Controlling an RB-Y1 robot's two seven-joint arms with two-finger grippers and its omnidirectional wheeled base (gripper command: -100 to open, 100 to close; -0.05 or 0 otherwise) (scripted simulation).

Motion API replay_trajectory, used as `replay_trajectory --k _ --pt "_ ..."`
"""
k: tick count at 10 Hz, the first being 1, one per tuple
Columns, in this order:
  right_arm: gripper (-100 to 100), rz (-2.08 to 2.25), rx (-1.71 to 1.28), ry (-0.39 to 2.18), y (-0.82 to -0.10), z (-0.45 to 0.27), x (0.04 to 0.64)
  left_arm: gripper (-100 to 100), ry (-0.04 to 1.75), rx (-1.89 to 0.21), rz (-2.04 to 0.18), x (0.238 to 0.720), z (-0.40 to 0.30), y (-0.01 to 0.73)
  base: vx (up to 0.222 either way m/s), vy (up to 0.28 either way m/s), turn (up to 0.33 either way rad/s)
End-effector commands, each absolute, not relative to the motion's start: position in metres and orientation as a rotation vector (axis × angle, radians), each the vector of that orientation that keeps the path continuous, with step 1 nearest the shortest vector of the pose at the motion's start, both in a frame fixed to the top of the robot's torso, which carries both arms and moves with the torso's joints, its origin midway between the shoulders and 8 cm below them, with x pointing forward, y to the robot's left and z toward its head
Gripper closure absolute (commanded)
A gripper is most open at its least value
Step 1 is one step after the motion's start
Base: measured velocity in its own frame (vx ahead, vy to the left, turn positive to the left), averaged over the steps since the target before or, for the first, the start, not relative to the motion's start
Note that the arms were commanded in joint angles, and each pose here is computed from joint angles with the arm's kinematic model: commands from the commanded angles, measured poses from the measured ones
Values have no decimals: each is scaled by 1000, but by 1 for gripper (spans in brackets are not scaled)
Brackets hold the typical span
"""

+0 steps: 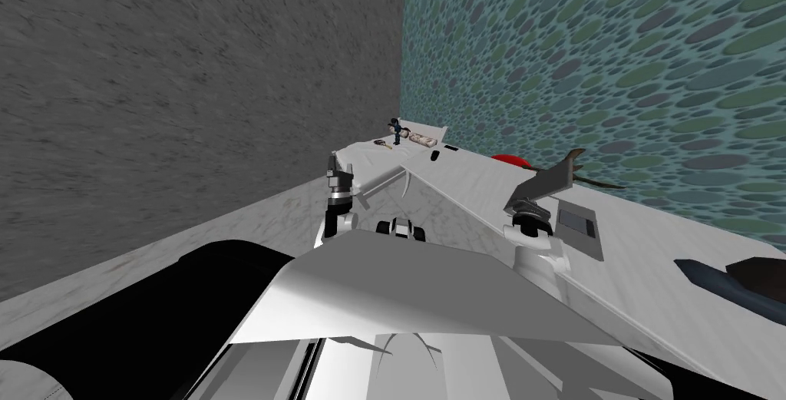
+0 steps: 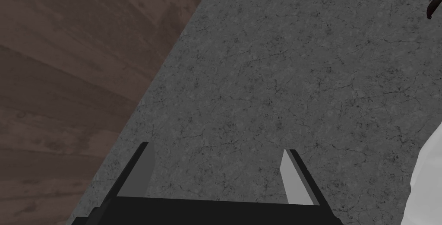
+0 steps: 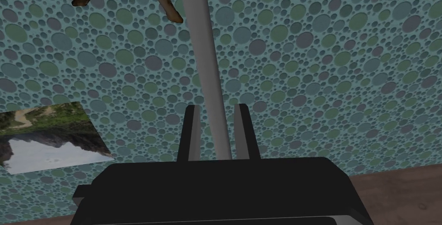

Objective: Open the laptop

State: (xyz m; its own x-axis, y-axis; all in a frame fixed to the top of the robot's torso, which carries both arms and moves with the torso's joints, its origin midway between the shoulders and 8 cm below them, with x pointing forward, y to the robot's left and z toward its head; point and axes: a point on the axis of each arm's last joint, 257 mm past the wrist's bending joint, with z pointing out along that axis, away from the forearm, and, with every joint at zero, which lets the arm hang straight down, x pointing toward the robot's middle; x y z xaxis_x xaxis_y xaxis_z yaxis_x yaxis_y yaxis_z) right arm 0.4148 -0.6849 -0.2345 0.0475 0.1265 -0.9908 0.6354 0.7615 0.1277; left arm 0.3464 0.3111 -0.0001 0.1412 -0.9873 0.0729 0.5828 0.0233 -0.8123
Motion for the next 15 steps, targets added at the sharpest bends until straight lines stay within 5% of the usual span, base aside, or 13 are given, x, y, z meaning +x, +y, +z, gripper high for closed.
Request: replay_trajectory --k 1,15 --pt "100 -336 711 1482 -669 -256 420 0 623 -831 -1345 346 0 311 10 -51 -95" --pt "100 -90 889 1299 -619 -279 442 0 623 -831 -1345 346 0 311 -20 -58 11"
